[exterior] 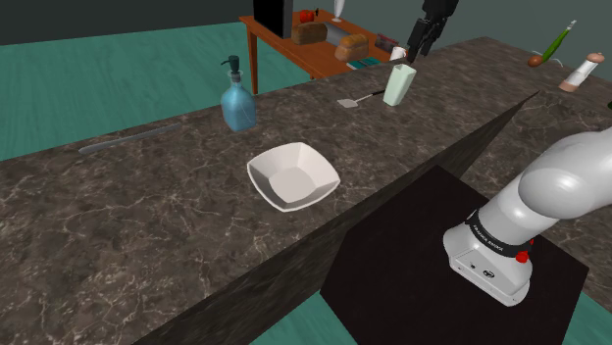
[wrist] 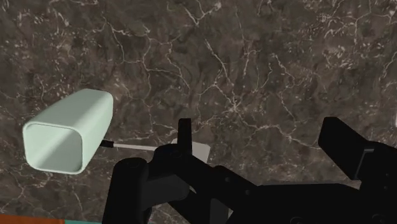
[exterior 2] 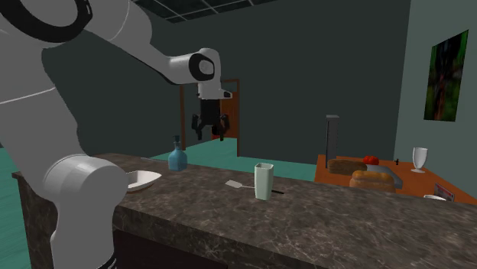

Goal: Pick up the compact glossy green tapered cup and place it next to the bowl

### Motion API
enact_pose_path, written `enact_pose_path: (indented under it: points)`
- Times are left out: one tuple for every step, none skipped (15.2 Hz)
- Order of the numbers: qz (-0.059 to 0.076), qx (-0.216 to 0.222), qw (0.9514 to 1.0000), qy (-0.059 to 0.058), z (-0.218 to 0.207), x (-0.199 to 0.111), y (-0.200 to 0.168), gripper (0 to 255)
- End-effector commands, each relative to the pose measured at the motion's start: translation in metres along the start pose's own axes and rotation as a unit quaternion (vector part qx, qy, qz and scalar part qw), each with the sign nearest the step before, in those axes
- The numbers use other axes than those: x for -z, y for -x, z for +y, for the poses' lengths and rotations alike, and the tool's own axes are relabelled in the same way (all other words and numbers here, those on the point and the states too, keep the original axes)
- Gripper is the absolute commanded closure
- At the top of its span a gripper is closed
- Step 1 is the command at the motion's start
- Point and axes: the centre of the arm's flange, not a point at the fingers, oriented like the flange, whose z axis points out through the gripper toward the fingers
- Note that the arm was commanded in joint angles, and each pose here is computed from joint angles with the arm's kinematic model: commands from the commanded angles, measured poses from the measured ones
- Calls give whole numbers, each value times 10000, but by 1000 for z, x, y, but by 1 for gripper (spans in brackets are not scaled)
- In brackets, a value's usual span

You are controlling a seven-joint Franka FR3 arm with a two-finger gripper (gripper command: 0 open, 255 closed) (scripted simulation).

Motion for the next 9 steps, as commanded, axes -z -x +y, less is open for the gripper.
enact_pose_path:
  points:
    - [-38, -9, 10000, 15, 18, -12, -9, 0]
    - [-57, -15, 10000, 21, 28, -18, -15, 0]
    - [-77, -21, 10000, 27, 39, -25, -21, 0]
    - [-96, -27, 9999, 33, 49, -31, -26, 0]
    - [-116, -32, 9999, 39, 59, -37, -32, 0]
    - [-135, -38, 9999, 46, 69, -44, -38, 0]
    - [-155, -44, 9999, 52, 79, -50, -44, 0]
    - [-174, -50, 9998, 58, 90, -56, -49, 0]
    - [-194, -56, 9998, 64, 100, -63, -55, 0]
